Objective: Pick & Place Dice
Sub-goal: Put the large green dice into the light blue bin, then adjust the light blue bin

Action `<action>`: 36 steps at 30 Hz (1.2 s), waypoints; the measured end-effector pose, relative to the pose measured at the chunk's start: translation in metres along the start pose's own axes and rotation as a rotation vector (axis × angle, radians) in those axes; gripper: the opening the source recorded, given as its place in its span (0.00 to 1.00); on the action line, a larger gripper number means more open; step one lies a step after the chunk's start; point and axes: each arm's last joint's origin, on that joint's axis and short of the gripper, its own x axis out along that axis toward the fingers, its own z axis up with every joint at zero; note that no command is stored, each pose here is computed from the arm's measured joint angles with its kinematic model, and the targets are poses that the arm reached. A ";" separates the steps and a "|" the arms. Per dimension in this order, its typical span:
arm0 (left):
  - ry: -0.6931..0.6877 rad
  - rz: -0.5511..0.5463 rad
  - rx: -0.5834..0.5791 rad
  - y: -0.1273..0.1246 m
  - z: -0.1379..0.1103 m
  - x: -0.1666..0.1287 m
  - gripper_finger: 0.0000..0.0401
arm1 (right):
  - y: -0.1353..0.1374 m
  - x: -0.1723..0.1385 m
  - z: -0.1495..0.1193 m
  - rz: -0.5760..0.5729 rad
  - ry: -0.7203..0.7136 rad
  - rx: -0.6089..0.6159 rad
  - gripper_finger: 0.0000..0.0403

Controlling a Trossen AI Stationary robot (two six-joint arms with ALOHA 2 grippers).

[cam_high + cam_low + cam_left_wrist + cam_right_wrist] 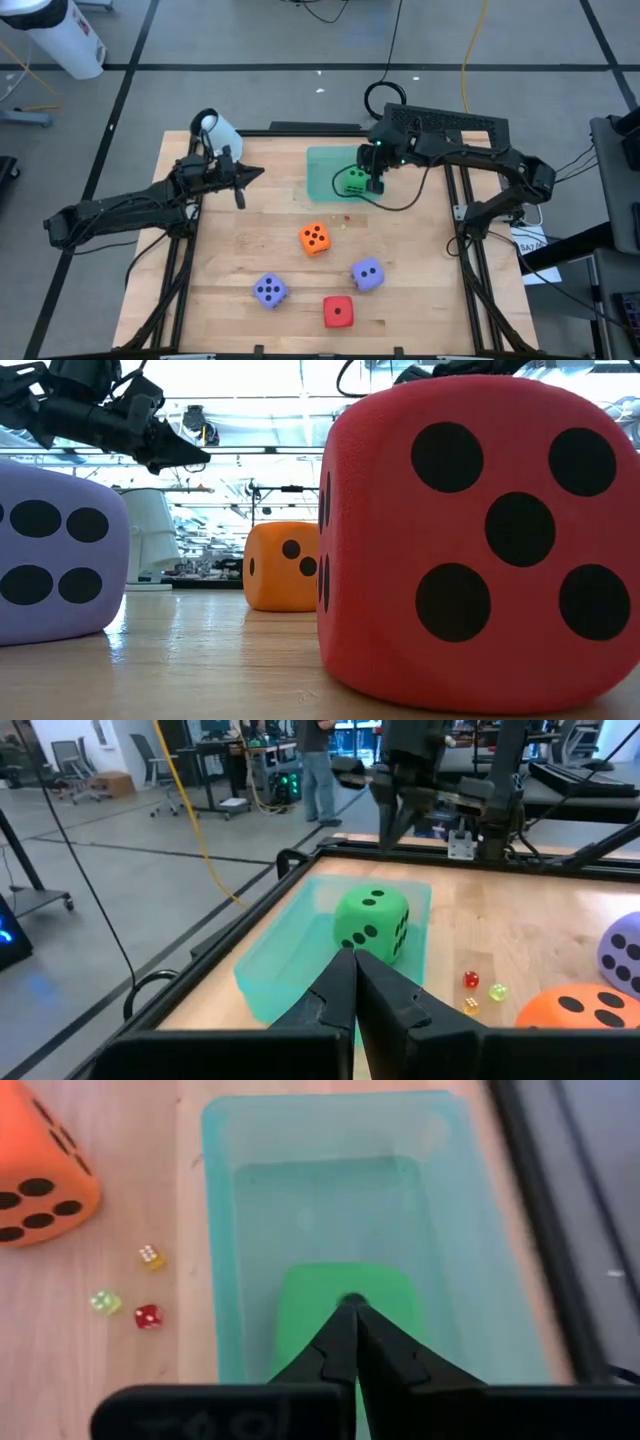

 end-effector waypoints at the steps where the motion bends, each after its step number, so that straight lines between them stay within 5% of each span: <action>1: -0.001 0.003 0.000 0.000 0.000 0.000 0.01 | 0.000 0.004 0.000 0.033 -0.004 0.002 0.00; 10: 0.000 0.013 0.007 0.000 0.000 0.000 0.03 | 0.000 0.042 -0.006 0.071 0.047 -0.010 0.00; 25: 0.001 0.013 0.007 0.000 0.000 0.000 0.02 | 0.005 0.023 -0.031 -0.032 0.370 0.089 0.00; 36: 0.001 0.013 0.005 0.000 0.000 0.000 0.05 | 0.024 0.007 -0.011 -0.079 0.210 0.058 0.00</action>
